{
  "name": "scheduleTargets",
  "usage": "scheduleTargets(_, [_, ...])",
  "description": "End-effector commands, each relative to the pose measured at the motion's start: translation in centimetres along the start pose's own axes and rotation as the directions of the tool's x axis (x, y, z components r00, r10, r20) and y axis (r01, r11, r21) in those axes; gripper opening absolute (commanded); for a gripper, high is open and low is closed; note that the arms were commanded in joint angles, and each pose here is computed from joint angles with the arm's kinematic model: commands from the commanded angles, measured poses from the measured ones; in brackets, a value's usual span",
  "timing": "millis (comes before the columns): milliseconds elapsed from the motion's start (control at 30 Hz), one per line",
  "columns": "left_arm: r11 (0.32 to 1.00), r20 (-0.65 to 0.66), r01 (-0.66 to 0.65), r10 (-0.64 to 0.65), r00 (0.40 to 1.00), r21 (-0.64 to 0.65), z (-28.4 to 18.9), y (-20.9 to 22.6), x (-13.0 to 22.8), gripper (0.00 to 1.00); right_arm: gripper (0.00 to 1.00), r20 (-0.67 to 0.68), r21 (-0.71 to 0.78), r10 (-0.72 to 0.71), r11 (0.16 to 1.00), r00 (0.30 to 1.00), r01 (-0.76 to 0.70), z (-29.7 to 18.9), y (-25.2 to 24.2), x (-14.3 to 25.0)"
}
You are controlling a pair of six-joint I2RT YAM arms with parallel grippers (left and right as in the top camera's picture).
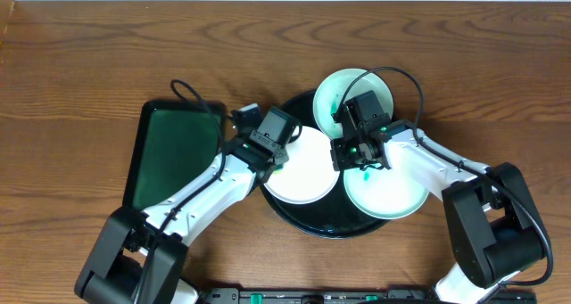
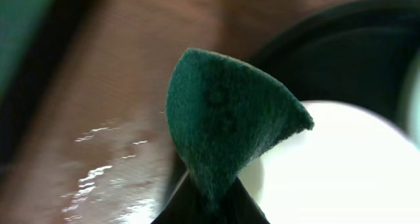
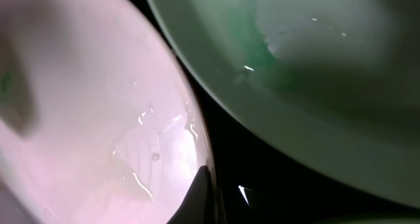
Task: Clean dirty plates on tray and stack at the side
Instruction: 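Scrub the left plate with the sponge while right gripper holds it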
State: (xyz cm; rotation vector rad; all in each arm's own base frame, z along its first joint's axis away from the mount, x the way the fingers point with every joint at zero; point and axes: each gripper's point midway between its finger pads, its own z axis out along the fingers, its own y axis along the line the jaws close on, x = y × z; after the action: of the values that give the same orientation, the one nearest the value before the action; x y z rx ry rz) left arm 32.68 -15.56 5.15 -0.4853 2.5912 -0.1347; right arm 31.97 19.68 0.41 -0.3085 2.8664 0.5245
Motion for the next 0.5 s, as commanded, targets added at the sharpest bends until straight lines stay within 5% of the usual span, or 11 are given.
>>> scheduleTargets(0, [0.990,-0.130,0.017,0.001,0.991,0.142,0.6,-2.7,2.7,0.07,0.01,-0.002,0.032,-0.007,0.999,1.000,0.007,0.2,-0.5,-0.1])
scheduleTargets(200, [0.983,-0.198,-0.009,0.046,0.979,0.183,2.9,-4.6,5.5,0.07,0.01,-0.003,0.032,-0.007,0.999,1.000,0.007,0.2,-0.5,-0.1])
scheduleTargets(333, [0.998,-0.209,-0.046,0.053,0.976,0.040,4.2,-1.4,6.3,0.07,0.01,-0.003,0.032,-0.007,0.999,1.000,0.007,0.2,-0.5,-0.1])
scheduleTargets(467, [0.979,-0.071,-0.073,0.061,0.996,-0.189,4.0,3.5,3.5,0.07,0.01,-0.003,0.032,-0.007,0.999,1.000,0.007,0.2,-0.5,-0.1])
